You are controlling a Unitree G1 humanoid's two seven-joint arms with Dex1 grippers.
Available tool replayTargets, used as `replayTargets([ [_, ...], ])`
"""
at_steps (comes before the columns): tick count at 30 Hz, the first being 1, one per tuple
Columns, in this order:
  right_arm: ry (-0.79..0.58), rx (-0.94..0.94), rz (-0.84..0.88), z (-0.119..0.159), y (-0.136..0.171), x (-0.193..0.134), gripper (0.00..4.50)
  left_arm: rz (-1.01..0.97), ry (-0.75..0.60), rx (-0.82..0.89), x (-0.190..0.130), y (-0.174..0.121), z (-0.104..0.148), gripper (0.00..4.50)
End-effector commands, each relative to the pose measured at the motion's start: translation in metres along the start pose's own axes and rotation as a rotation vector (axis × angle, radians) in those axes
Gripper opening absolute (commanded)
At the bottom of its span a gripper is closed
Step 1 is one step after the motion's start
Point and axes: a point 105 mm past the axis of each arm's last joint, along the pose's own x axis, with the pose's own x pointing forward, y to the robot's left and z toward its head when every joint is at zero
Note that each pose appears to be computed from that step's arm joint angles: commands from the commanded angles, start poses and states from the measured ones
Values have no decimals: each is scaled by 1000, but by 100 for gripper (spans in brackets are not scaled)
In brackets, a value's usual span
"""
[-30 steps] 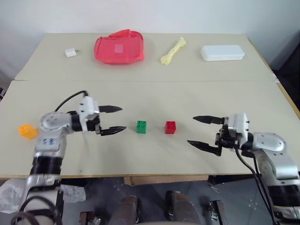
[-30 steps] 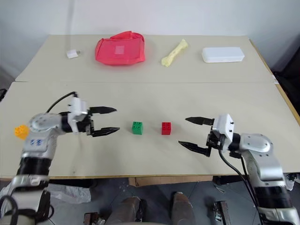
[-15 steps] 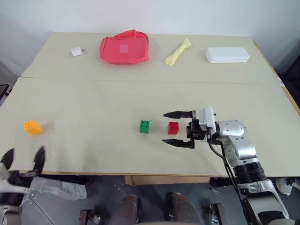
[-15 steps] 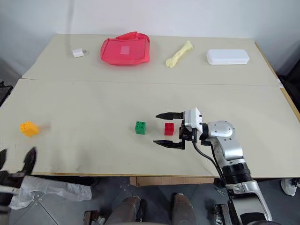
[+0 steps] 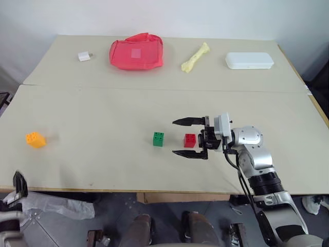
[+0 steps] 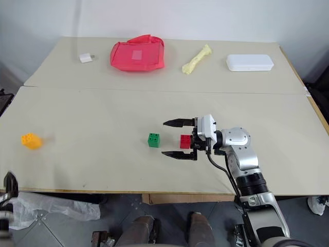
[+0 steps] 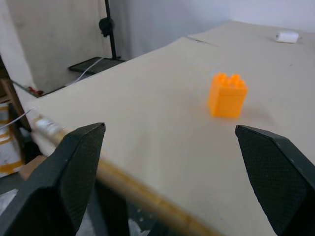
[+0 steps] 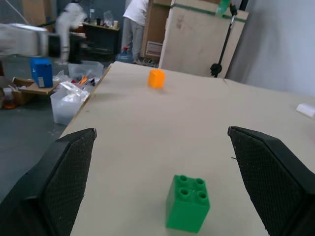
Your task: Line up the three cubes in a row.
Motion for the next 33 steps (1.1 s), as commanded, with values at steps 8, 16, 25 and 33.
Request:
replayTargets([
  [8,3,-47,-3,16,1,1,450,-71,83,65,59,-21,-4,448],
  [16,14,-40,-25,15,5,-1,450,-36,117,55,71,-21,-14,332],
  [25,39,-48,-72,11,1,-7,450,-262,11,68,76,-45,-2,145],
  [33,113,-40,-121,7,5,-29,450,-1324,72,183,8,-161,26,145],
])
